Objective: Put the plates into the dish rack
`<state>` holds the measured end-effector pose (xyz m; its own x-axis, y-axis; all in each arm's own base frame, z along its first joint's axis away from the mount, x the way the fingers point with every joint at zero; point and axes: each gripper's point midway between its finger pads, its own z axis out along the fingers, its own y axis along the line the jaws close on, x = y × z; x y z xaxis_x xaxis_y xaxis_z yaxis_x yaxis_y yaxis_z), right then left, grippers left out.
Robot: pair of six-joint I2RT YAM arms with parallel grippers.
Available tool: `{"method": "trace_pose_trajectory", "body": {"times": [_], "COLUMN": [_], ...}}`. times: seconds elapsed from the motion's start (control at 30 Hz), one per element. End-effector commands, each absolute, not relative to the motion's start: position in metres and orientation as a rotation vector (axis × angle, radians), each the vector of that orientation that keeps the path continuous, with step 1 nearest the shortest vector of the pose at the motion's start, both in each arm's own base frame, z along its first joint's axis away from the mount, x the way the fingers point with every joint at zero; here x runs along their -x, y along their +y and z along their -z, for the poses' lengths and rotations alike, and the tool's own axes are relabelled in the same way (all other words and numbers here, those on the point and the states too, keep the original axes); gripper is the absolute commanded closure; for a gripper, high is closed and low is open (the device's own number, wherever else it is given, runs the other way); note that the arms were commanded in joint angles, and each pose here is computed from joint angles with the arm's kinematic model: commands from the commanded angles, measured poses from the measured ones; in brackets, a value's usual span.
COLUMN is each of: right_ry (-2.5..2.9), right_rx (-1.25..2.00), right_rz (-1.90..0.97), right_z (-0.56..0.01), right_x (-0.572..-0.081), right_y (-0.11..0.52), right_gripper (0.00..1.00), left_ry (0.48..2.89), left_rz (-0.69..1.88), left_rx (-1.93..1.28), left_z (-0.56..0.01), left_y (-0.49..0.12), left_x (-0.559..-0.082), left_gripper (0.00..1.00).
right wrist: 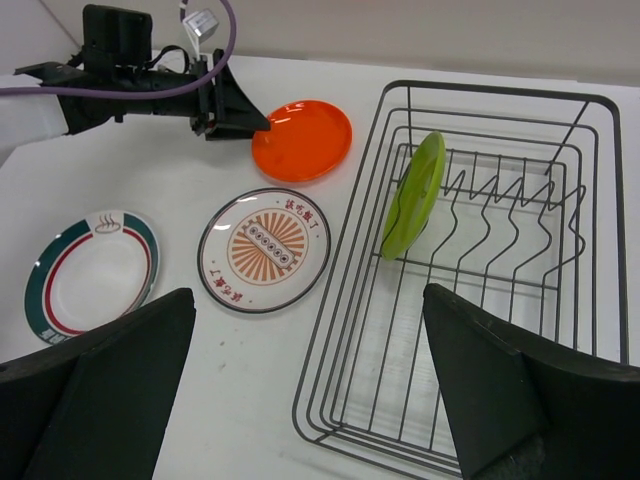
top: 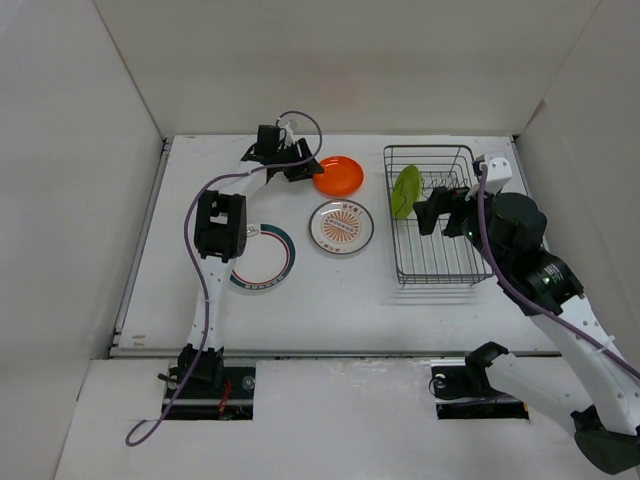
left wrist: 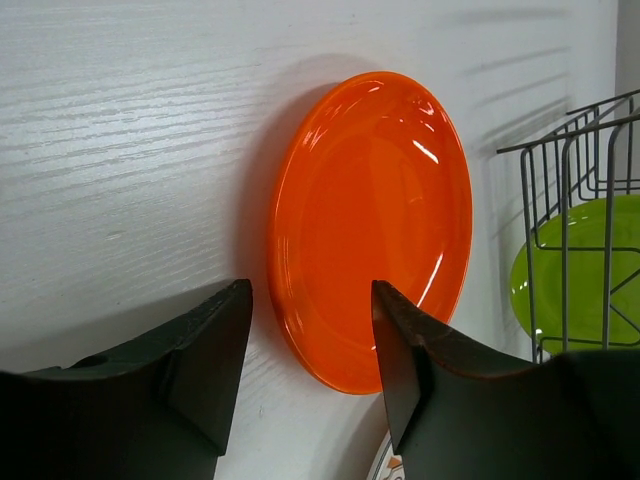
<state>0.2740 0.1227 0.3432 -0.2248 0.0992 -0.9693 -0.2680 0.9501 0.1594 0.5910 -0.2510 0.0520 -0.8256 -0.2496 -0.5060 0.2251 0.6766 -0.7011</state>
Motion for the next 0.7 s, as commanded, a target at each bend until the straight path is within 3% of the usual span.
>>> {"method": "trace_pose_trajectory", "body": {"times": [0.0, 0.13, 0.27, 0.33, 0.47, 0.67], "right_ry": [1.759, 1.761, 1.779, 1.779, 1.790, 1.813], "right_rx": [0.121, 0.121, 0.117, 0.117, 0.112, 0.122], "right_rz": [-0.346, -0.346, -0.346, -0.346, -0.349, -0.366], "right_z": [-0.343, -0.340, -0.332, -0.331, -0.325, -0.314], "right_x": [-0.272, -0.271, -0.274, -0.274, -0.275, -0.276], "right_y": [0.125, 0.124, 0.126, 0.126, 0.127, 0.132], "right_gripper": [0.00, 0.00, 0.01, 0.01, 0.01, 0.01], "left_ry": [2.340, 2.344, 2.335, 2.344, 2.347, 2.236], "left_rz": [1.050, 1.069, 1.070, 1.069, 1.079, 1.097], "left_rx": [0.029, 0.045, 0.041, 0.045, 0.068, 0.118], "left_z": [-0.040, -0.037, -0.036, -0.030, -0.029, -0.074], "left_y": [-0.253, -0.255, -0.255, -0.255, -0.256, -0.240], "left_x": [-0.588, -0.588, -0.590, -0.590, -0.591, -0.613], "left_gripper": [0.52, 0.61, 0.77, 0.79, 1.00, 1.00]}}
